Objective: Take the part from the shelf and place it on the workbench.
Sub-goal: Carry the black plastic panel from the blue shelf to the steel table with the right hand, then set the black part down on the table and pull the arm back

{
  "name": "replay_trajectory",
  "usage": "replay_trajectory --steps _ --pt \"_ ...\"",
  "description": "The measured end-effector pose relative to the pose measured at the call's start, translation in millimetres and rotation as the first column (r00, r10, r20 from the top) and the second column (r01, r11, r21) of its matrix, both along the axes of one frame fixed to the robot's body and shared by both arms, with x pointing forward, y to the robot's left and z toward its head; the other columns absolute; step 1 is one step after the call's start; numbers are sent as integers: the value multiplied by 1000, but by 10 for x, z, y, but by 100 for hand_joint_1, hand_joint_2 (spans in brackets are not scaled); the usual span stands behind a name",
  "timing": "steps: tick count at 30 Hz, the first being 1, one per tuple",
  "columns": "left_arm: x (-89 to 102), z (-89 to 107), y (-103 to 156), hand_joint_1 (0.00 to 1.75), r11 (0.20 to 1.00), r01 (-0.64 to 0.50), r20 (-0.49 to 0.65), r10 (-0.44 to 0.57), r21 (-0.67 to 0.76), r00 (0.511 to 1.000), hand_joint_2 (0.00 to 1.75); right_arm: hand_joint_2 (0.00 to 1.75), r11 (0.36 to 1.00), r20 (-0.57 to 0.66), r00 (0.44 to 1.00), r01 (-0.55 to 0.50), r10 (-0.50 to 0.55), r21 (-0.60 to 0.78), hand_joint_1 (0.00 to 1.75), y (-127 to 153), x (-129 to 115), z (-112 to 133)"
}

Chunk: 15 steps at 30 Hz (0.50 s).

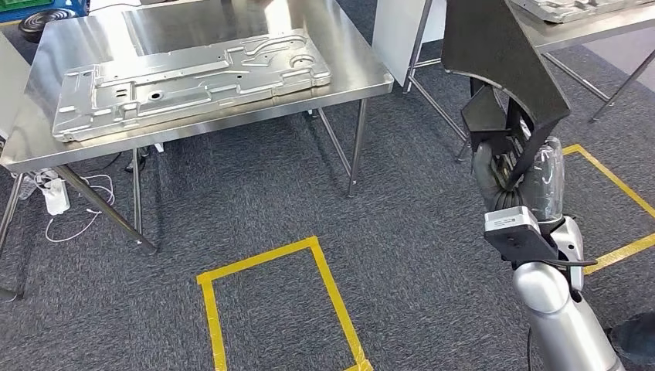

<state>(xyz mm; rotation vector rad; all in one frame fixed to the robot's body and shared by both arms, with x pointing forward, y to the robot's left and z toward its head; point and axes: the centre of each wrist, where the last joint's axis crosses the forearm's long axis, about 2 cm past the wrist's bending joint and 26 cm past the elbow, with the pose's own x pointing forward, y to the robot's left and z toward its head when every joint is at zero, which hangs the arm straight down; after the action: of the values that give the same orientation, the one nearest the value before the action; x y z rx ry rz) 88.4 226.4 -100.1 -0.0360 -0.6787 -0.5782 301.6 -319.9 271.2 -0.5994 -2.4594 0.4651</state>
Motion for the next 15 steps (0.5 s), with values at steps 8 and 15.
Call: replay_trajectory --steps 8,15 --pt "14 3 1 0 1000 1 10 -1 -1 1000 175 175 1000 -5 1000 1 -1 0 175 7 -18 -29" --pt "27 6 -2 0 1000 1 13 -1 -2 1000 175 175 1000 -6 1000 -1 1 4 175 21 -21 -38"
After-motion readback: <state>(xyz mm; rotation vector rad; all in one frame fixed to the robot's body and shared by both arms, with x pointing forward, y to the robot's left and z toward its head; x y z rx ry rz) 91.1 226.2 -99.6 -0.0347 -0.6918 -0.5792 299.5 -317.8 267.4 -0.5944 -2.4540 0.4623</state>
